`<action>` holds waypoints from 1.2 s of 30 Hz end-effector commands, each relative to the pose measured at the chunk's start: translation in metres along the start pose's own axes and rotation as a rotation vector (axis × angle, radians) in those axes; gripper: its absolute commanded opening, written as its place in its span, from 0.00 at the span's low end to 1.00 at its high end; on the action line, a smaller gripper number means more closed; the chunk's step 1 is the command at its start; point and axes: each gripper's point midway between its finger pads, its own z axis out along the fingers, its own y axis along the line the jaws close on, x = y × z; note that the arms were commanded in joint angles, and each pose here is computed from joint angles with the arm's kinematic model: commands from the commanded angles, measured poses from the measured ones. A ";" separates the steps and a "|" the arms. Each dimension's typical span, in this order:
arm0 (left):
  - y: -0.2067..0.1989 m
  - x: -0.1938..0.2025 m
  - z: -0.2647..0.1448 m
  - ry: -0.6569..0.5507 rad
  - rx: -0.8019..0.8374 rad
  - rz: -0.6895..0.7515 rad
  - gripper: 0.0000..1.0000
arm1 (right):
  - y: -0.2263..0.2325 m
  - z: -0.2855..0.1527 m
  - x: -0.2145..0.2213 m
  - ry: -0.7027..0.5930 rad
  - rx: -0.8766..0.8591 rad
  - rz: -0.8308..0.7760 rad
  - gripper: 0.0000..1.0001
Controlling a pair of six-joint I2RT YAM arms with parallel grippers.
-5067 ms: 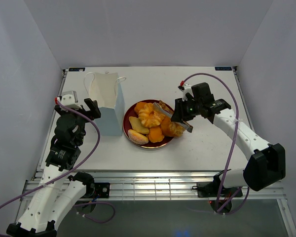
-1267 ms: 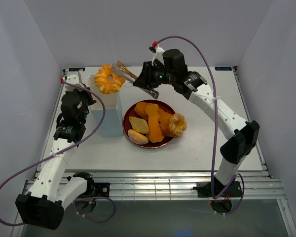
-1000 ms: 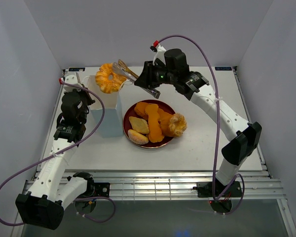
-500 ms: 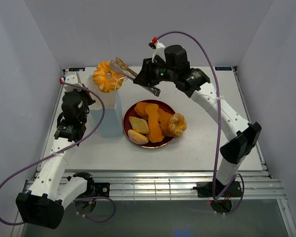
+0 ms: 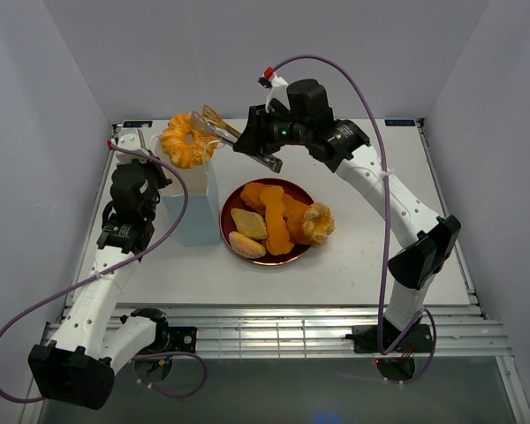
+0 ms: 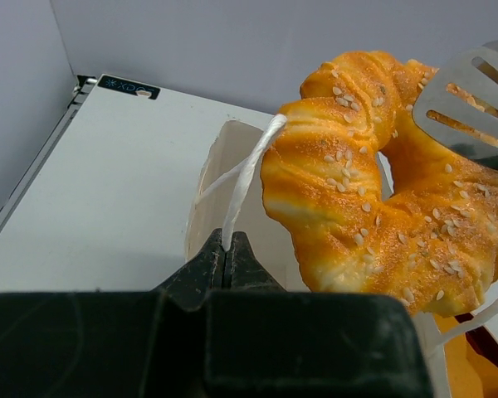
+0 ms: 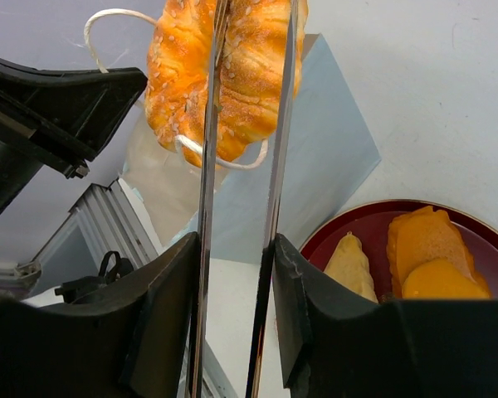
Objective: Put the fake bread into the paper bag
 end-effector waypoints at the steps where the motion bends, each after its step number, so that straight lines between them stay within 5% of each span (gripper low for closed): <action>1: 0.006 -0.006 -0.003 -0.017 -0.028 -0.001 0.00 | 0.018 -0.007 -0.026 -0.073 -0.051 -0.051 0.44; 22: 0.008 -0.005 -0.003 -0.016 -0.036 0.006 0.00 | 0.031 -0.014 -0.041 -0.106 -0.082 -0.056 0.49; 36: 0.012 -0.001 -0.003 -0.013 -0.052 0.009 0.00 | 0.020 -0.093 -0.065 -0.244 0.041 -0.084 0.49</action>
